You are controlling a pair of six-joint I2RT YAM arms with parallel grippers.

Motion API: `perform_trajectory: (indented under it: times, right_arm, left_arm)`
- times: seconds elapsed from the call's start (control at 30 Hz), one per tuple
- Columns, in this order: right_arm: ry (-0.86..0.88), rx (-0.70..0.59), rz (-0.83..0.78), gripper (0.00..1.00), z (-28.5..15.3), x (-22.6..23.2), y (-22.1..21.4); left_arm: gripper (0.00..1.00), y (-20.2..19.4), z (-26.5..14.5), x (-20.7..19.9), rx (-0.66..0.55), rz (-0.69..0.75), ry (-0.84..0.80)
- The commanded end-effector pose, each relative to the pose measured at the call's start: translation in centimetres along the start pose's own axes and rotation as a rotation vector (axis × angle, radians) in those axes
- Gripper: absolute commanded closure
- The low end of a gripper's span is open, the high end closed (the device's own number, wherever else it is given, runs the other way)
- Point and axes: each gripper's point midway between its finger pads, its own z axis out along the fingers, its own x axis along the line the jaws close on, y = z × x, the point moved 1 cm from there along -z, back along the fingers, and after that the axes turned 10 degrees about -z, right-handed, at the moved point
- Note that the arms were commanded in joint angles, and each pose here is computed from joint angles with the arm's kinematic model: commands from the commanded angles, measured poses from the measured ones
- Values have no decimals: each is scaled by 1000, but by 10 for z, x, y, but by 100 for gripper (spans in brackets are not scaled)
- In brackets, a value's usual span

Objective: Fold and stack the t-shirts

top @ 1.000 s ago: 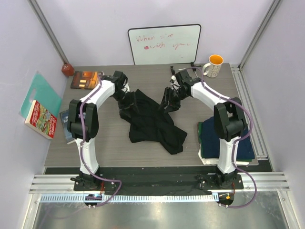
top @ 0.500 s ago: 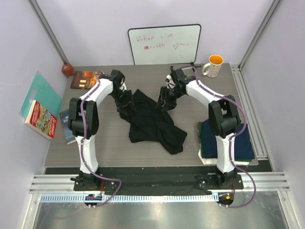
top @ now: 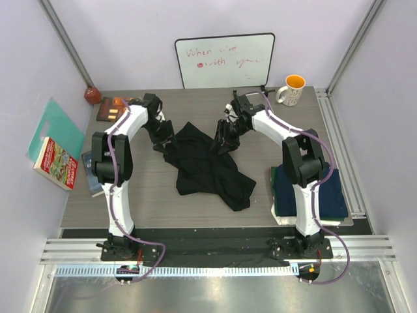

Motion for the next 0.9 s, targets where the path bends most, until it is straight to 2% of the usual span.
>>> perform_trajectory:
  times: [0.0,0.37,0.77,0.87]
  right_arm:
    - [45,-21,-28,51,1,19,10]
    - [47,-23,-24,51,6,21,14]
    - [54,-12,-20,51,10,20,12]
    - [57,-13,-18,51,9,20,13]
  left_arm:
    - [43,6,-13,-3,-10,13,-26]
    - [43,-9,-1,4,61,-1,-37]
    - [44,-13,1,0,48,-8,-89]
    - [47,-11,4,-1,46,-11,-94]
